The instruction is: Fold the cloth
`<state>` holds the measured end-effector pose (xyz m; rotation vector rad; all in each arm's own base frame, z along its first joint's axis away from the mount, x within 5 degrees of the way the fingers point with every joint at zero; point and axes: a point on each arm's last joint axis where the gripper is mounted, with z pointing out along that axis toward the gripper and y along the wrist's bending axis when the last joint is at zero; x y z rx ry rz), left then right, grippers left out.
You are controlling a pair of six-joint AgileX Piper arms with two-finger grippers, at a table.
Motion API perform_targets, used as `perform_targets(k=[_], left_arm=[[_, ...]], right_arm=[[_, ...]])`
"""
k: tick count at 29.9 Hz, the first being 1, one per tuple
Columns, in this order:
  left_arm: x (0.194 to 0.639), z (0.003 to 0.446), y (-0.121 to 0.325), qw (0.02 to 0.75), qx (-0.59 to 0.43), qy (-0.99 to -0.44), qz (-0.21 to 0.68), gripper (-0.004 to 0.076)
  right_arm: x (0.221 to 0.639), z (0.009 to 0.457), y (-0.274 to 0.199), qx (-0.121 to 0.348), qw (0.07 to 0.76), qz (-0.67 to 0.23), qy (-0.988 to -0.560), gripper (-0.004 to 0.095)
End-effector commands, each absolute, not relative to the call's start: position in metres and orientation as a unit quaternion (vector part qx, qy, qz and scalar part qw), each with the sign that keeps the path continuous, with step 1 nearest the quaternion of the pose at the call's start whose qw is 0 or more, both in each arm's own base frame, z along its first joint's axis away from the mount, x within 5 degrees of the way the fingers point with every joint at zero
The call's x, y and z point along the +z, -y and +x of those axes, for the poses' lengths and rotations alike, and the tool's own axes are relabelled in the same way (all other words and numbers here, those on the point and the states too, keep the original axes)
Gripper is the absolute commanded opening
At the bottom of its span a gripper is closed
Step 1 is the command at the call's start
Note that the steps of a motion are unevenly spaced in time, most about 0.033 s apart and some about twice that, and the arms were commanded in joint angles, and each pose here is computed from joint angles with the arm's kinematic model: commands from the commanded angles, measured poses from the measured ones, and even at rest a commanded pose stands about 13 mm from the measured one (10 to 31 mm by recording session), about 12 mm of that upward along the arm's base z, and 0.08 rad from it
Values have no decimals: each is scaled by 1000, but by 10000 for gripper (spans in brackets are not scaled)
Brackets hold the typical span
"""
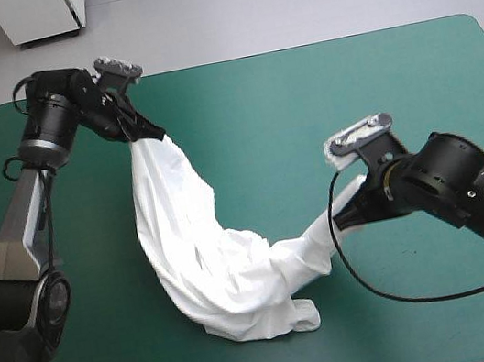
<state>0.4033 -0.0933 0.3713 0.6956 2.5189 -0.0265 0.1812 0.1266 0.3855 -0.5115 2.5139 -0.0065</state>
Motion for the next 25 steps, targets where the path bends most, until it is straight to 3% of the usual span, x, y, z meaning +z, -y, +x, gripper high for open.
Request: perform_targets(k=[1, 7, 14, 23, 25], left_arm=[[458, 361, 86, 370, -17, -897, 243, -22], [549, 307, 75, 527, -20, -820, 221, -22], [631, 239, 71, 709, -83, -671, 202, -22], [683, 164, 64, 814, -154, -525, 196, -22], [691, 148, 61, 832, -158, -495, 197, -22]], right_arm=[[451, 178, -108, -12, 402, -161, -901, -17], [532, 163, -78, -41, 538, -139, -830, -17], [600, 135, -40, -85, 653, -104, -746, -17], [660, 103, -16, -81, 767, -94, -630, -17], [670, 98, -16, -61, 790, -96, -603, -17]])
